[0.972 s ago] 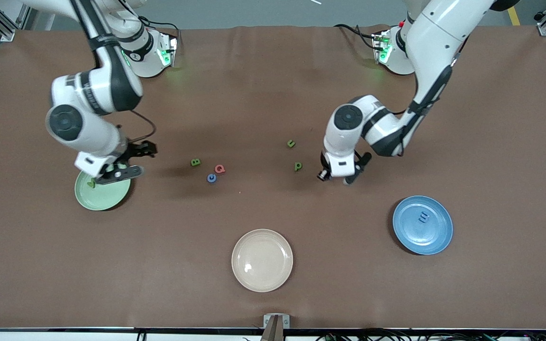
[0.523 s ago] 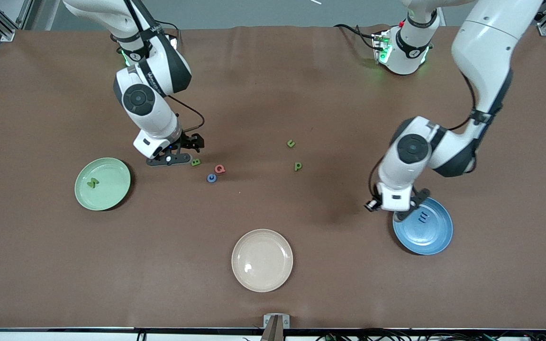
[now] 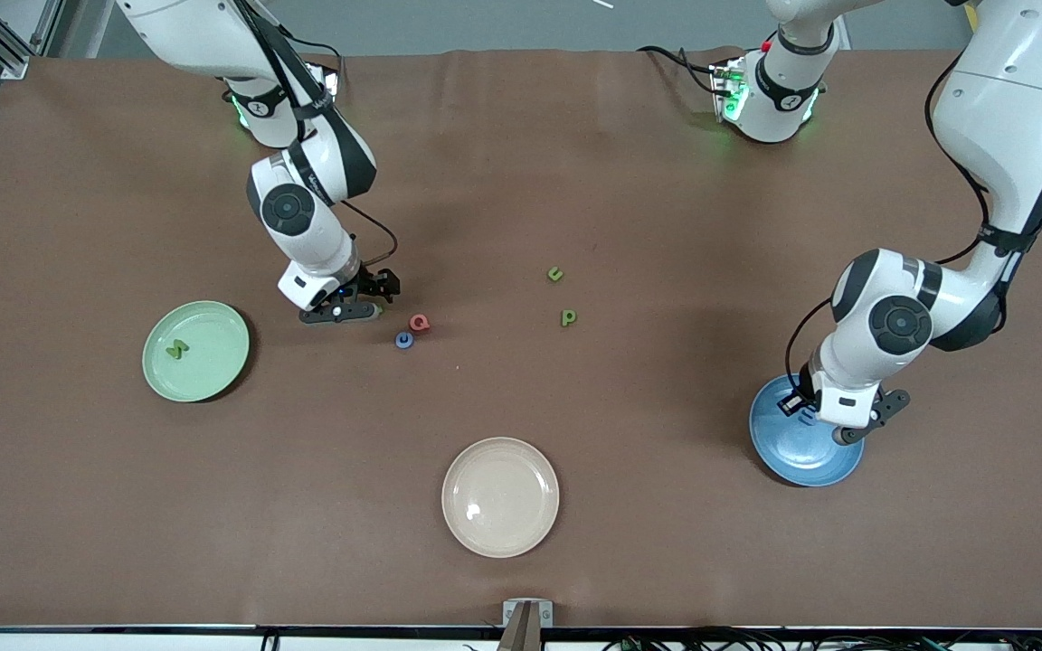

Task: Sort upper and lower case letters into plates
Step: 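Drop x on the blue plate while the right gripper reaches green B, then grasp green B with the right gripper while the left gripper grasps green n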

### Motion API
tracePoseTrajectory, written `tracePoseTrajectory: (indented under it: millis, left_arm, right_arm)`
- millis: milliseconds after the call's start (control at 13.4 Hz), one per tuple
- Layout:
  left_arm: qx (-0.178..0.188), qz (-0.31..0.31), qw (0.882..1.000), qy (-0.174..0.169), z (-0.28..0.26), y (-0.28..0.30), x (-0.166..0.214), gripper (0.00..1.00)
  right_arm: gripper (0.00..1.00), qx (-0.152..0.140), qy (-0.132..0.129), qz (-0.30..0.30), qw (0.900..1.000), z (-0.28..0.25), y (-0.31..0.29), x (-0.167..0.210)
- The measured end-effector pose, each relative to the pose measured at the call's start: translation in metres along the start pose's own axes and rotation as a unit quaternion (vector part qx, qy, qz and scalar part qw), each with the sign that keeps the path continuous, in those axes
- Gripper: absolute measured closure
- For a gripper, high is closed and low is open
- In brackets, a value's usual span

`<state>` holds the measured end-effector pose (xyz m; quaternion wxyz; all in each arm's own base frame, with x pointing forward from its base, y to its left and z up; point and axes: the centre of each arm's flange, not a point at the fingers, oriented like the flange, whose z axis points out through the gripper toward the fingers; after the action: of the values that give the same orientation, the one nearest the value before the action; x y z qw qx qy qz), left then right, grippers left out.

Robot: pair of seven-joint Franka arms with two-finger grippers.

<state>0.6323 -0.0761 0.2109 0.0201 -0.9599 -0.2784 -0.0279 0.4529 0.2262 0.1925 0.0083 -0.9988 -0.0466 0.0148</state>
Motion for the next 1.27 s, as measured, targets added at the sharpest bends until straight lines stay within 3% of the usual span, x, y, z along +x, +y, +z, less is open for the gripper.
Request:
tracePoseTrajectory:
  millis: [149, 299, 523, 972, 1271]
  left_arm:
    - [-0.003, 0.002, 1.000, 0.000, -0.001, 0.007, -0.005, 0.52]
    - [-0.012, 0.011, 1.000, 0.002, -0.010, 0.022, -0.014, 0.30]
    - [-0.035, 0.004, 0.999, -0.005, -0.028, 0.069, -0.055, 0.00]
    - [-0.033, 0.016, 0.999, -0.024, -0.029, 0.173, -0.218, 0.01]
    - [-0.033, 0.058, 0.997, -0.038, -0.016, 0.199, -0.275, 0.04]
  right_arm:
    - [0.03, -0.001, -0.005, -0.001, 1.000, 0.011, 0.000, -0.002]
    - [0.15, -0.001, -0.005, -0.006, 1.000, 0.012, -0.005, -0.003]
    - [0.16, 0.000, -0.003, -0.015, 1.000, 0.011, -0.015, -0.005]
    - [0.17, -0.002, -0.003, -0.014, 1.000, 0.014, -0.014, -0.001]
    - [0.17, -0.003, -0.002, -0.010, 1.000, 0.014, -0.010, 0.003]
